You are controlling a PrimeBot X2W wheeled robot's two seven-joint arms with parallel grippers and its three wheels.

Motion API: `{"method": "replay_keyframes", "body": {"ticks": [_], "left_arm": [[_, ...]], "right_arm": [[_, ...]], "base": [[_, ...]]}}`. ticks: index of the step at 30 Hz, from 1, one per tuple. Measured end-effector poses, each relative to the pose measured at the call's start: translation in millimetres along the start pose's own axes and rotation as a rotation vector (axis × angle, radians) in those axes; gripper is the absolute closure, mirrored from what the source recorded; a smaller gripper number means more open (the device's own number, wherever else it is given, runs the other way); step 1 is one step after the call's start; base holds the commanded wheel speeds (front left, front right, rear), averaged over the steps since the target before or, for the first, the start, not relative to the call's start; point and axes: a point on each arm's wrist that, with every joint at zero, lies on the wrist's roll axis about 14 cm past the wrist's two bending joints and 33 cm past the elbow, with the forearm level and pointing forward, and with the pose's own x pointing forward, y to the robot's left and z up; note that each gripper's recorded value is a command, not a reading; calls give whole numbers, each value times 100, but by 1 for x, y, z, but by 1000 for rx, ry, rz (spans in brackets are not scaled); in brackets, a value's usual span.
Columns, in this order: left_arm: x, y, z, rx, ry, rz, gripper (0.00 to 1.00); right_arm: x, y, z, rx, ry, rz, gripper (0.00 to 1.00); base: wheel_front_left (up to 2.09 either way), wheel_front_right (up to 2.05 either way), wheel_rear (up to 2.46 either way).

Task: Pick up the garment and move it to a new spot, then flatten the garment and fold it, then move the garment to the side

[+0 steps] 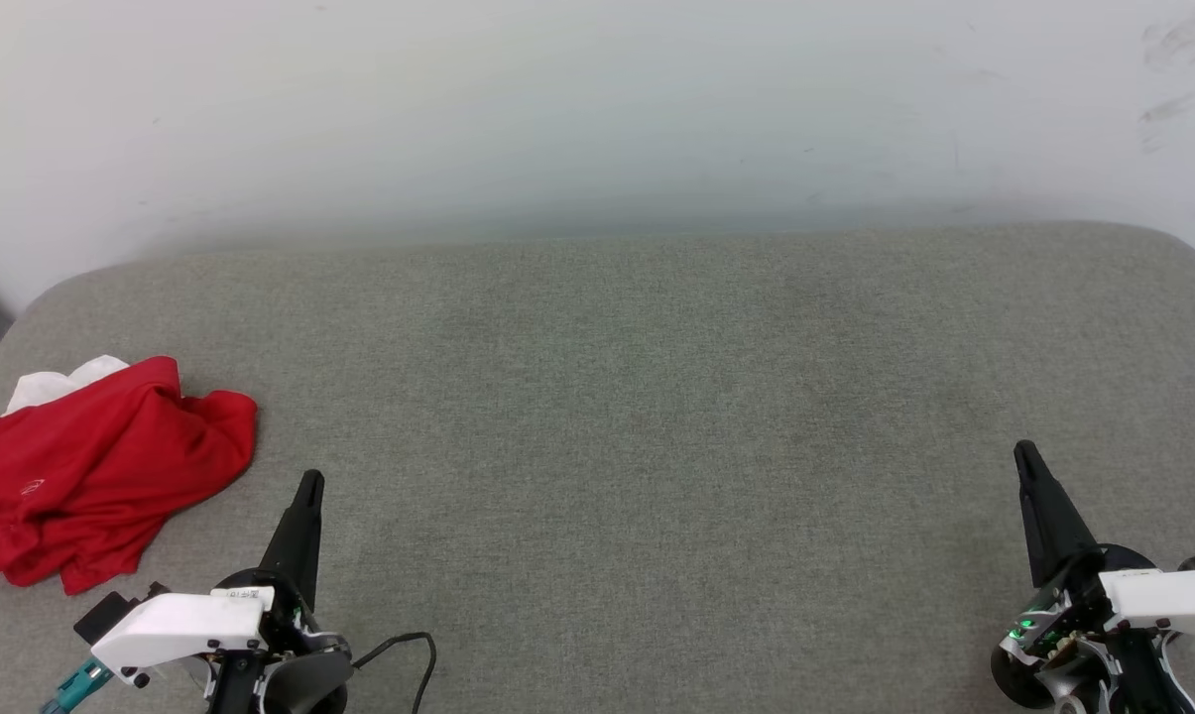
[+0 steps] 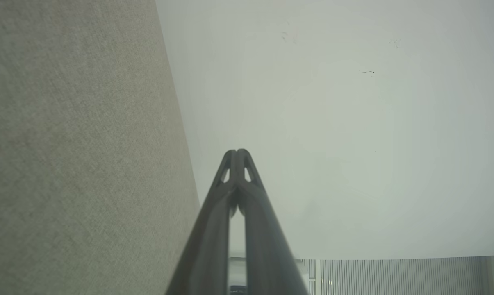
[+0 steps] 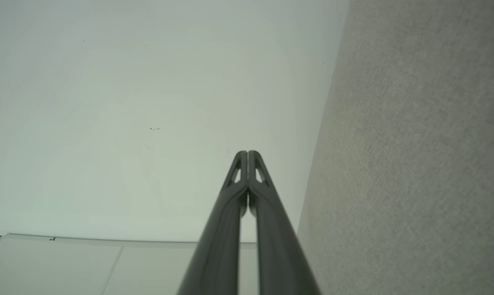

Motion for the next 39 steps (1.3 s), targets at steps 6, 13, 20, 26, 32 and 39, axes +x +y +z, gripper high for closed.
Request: {"method": "replay_keyframes", "body": {"ticks": [6, 13, 20, 26, 32, 39], "left_arm": [[0, 0, 0, 0, 0, 0, 100], [0, 0, 0, 0, 0, 0, 100], [0, 0, 0, 0, 0, 0, 100], [-1, 2, 0, -1, 0, 6, 100], [-9, 18, -3, -5, -4, 53, 0], [-6, 7, -9, 2, -5, 17, 0]], "right_arm": [[0, 0, 0, 0, 0, 0, 100], [0, 0, 0, 0, 0, 0, 100], [0, 0, 0, 0, 0, 0, 100], [-1, -2, 0, 1, 0, -5, 100], [-10, -20, 0, 1, -12, -58, 0], [-7, -10, -4, -22, -17, -28, 0]], "base": [[0, 0, 0], [0, 0, 0], [0, 0, 0], [0, 0, 0], [0, 0, 0], [0, 0, 0]]}}
